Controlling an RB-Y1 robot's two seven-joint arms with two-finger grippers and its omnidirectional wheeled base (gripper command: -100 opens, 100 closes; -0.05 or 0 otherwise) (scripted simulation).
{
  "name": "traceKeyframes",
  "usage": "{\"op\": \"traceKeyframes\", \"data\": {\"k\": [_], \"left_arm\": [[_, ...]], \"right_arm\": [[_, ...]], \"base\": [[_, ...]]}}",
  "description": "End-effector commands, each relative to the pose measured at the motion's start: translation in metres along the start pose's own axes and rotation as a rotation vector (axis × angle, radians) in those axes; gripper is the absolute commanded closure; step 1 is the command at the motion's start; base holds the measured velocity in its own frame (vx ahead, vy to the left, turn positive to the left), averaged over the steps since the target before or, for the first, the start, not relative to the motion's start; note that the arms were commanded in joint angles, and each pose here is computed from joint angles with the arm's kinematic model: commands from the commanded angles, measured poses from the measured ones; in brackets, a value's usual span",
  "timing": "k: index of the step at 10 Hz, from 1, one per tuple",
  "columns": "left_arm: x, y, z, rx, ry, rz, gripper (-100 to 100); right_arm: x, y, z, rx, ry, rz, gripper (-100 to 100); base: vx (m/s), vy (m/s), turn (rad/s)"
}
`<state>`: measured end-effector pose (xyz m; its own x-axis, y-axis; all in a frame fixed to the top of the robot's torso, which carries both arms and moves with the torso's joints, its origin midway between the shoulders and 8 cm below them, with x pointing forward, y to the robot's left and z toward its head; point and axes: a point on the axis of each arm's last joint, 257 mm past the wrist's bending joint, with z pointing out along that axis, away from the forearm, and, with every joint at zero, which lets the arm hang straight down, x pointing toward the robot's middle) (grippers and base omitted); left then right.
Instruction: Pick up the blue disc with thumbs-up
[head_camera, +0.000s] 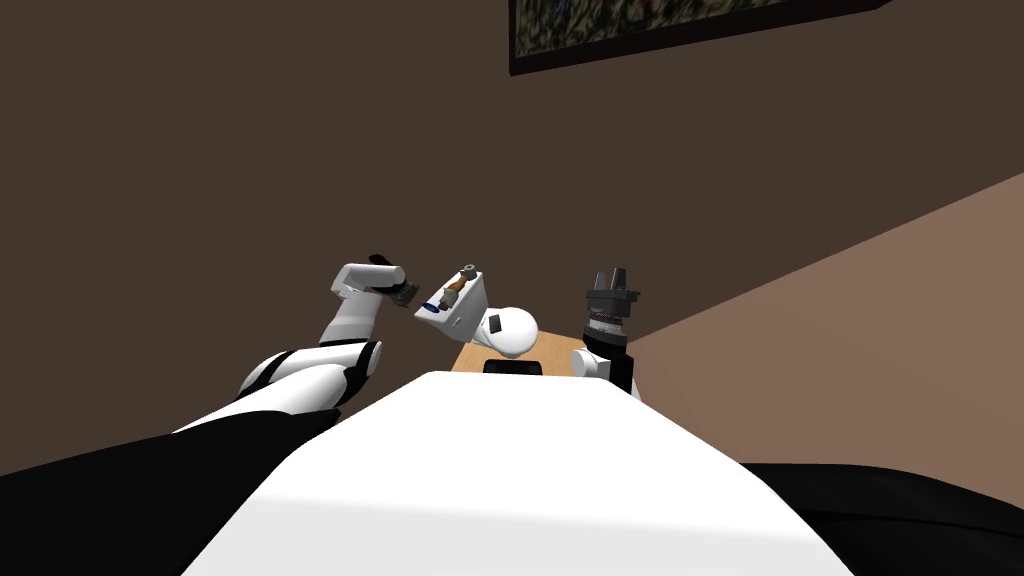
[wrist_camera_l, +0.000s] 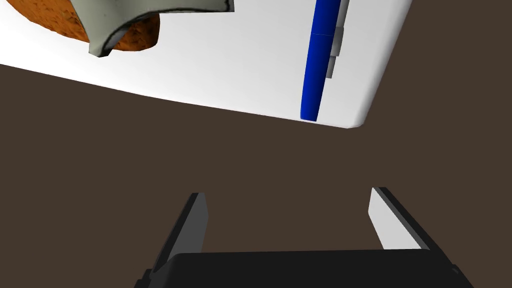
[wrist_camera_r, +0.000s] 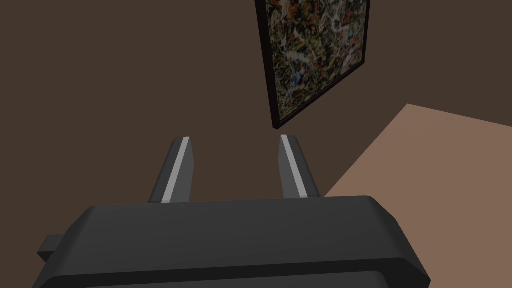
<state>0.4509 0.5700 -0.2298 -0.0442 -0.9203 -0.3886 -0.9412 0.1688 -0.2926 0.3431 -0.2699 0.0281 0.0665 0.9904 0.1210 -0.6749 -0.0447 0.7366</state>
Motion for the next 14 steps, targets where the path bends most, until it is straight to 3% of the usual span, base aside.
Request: {"op": "traceKeyframes", "data": {"k": [1,10,11,12,13,14], "left_arm": [[0.003,0.013,0.001,-0.053,0.024,0.023,-100],[0.029,0.07,0.003,-0.276,0.161,0.139,-100],[0.024,0.066,0.002,-0.259,0.148,0.126,-100],[0.025,0.067,0.002,-0.264,0.152,0.13,0],[0.03,0.07,0.012,-0.263,0.15,0.128,-100],[0.032,0.071,0.015,-0.263,0.149,0.127,-100]], "right_arm": [[0.0,0.0,0.0,0.0,0.0,0.0,0],[0.0,0.0,0.0,0.0,0.0,0.0,0],[0.0,0.0,0.0,0.0,0.0,0.0,0],[0.0,0.0,0.0,0.0,0.0,0.0,0],[0.0,0.0,0.0,0.0,0.0,0.0,0],[0.0,0.0,0.0,0.0,0.0,0.0,0]], "base": [[0.045,-0.033,0.01],[0.038,-0.032,0.026],[0.0,-0.007,0.012],[0.0,0.0,0.0],[-0.004,0.018,-0.012],[-0.009,0.027,-0.019]]}}
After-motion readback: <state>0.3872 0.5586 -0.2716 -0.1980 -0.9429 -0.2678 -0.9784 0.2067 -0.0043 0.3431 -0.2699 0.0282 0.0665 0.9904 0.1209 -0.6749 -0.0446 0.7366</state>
